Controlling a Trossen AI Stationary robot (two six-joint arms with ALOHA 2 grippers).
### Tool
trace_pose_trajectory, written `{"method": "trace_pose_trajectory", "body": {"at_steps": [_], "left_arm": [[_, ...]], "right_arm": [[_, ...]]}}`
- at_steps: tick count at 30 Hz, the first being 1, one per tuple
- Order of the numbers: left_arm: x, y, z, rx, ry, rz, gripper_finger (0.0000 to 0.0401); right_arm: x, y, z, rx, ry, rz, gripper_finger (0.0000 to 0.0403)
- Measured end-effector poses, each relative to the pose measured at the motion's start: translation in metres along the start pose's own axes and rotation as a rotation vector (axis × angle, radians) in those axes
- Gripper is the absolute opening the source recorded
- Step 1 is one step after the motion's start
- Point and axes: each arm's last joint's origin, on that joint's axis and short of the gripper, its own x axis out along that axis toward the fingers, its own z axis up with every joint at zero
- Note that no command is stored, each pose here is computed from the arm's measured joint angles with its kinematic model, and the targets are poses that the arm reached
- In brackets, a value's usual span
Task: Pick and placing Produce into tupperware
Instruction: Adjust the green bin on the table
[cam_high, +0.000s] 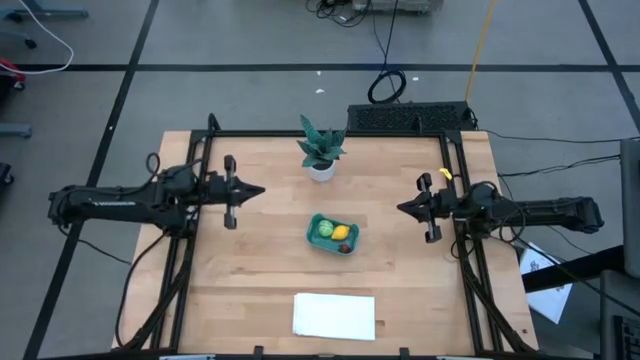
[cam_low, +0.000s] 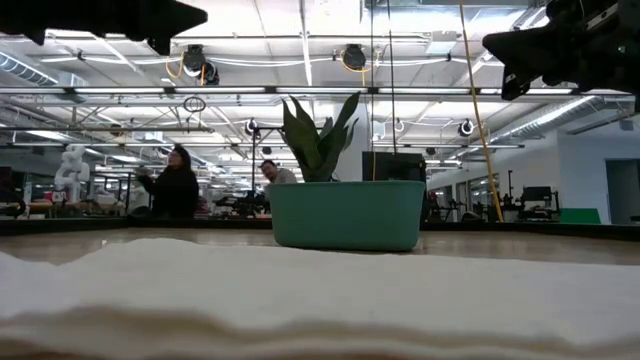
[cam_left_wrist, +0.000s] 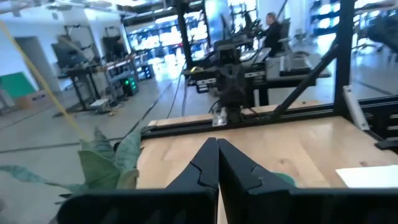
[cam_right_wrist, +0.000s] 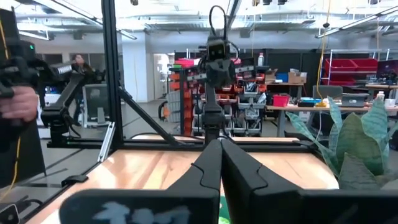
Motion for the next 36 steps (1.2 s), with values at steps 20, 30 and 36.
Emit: {"method": "trace_pose_trajectory", "body": {"at_steps": [20,30,36], "left_arm": [[-0.021,-0.007,-0.037,0.004,-0.039,0.018,0.0000],[-0.027,-0.008,-0.042,0.026,0.023,0.033,0.0000],[-0.029,-0.013,-0.043,0.041,0.017,-0.064,0.0000]], "right_arm": [[-0.005,0.002,0.003,0.031,-0.019,0.040,0.0000],[-0.010,0.000,0.001,0.028,0.009,-0.034,0.0000],[-0.011,0.001,-0.002,0.031,0.034,-0.033,0.0000]]}}
